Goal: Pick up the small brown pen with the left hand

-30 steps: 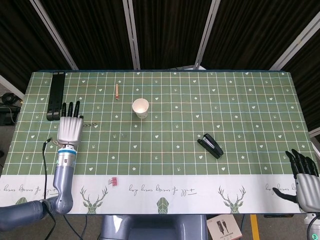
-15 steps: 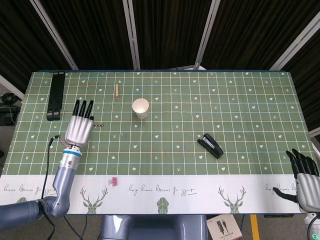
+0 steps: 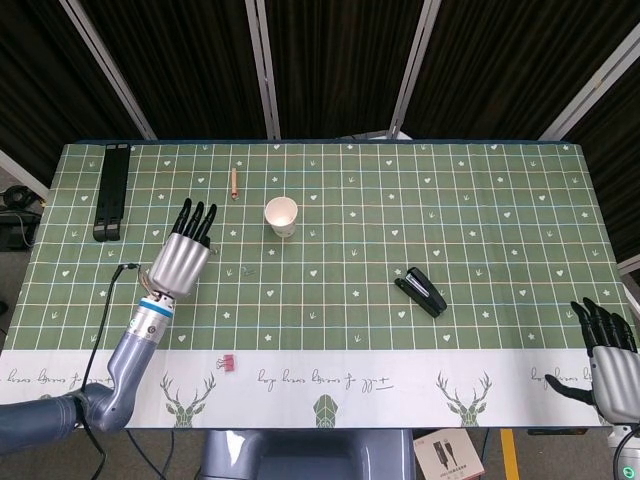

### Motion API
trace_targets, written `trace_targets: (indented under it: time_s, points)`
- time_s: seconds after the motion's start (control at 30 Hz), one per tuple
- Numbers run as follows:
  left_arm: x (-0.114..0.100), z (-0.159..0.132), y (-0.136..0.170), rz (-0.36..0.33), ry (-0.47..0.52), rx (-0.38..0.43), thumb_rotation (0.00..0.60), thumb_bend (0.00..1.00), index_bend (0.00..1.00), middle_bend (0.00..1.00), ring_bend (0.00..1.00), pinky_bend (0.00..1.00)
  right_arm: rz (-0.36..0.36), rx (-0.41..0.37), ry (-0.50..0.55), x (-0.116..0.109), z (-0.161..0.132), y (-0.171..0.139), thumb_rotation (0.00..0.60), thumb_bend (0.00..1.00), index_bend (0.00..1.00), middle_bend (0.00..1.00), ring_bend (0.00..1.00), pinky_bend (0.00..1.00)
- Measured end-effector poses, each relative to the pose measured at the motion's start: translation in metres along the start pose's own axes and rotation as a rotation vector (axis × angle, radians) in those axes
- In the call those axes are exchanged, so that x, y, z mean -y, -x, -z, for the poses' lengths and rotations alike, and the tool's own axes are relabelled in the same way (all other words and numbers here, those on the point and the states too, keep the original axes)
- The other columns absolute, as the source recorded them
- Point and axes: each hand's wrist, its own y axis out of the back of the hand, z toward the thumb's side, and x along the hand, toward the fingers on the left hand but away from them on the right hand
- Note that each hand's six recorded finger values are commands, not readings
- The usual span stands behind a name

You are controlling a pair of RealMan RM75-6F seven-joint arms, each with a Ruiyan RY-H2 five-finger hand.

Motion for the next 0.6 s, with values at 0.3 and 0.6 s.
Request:
trace_targets:
  time_s: [0.3, 0.6]
  points:
    - [0.000, -0.013, 0.000, -0.028, -0.050, 0.047, 0.600, 0.41, 0.60, 0.00, 0.00, 0.00, 0.000, -0.002, 0.002, 0.000, 0.000, 0.000, 0.600, 0.02, 0.06, 0.00, 0.00, 0.00]
    - [-0.005, -0.033, 0.000, -0.046, -0.058, 0.089, 0.600, 0.41, 0.60, 0.00, 0.00, 0.00, 0.001, -0.002, 0.004, -0.001, 0.001, 0.000, 0.600, 0.02, 0.06, 0.00, 0.00, 0.00]
